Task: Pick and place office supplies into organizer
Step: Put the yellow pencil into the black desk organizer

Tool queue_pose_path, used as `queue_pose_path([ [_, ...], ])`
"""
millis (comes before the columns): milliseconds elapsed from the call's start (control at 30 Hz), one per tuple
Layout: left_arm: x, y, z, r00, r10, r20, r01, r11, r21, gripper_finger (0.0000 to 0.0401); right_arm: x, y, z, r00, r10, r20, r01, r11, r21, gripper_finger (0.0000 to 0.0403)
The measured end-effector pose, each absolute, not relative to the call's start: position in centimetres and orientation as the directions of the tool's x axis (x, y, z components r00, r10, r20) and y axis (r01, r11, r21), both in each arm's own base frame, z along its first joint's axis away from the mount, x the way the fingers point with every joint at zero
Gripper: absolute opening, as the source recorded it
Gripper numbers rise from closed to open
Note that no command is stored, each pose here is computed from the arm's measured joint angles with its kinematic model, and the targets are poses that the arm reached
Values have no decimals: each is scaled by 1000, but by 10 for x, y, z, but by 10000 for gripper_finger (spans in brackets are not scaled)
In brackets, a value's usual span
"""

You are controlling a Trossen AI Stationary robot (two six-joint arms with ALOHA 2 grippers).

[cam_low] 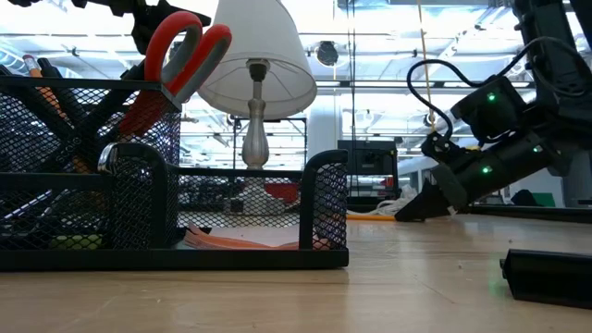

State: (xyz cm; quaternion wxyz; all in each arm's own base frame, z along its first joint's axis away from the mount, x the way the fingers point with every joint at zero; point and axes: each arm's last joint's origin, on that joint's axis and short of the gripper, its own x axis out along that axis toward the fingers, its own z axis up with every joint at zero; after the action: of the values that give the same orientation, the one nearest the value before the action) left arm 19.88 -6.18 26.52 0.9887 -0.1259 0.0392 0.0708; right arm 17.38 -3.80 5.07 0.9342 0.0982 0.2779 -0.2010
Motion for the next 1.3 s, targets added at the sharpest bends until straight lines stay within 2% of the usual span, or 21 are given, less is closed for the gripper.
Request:
queue_pose_path([
  [233,199,-62,265,987,130,-96,-150,958,-243,273,182,-27,61,868,-195,-456,289,946,148,13],
  [767,198,-62,263,985,127,-119,-151,962,-227,273,195,14,103,979,-58,-197,83,989,122,13],
  [1033,201,-63,259,981,130,-145,-162,959,-234,273,190,33,128,997,-49,-53,54,994,90,13],
  [1200,201,-65,258,983,108,-150,-143,958,-250,273,188,45,133,1000,5,-28,-2,995,99,13],
  [1300,201,-66,258,984,97,-147,-132,960,-249,273,188,51,135,1000,-21,-19,22,997,70,13],
])
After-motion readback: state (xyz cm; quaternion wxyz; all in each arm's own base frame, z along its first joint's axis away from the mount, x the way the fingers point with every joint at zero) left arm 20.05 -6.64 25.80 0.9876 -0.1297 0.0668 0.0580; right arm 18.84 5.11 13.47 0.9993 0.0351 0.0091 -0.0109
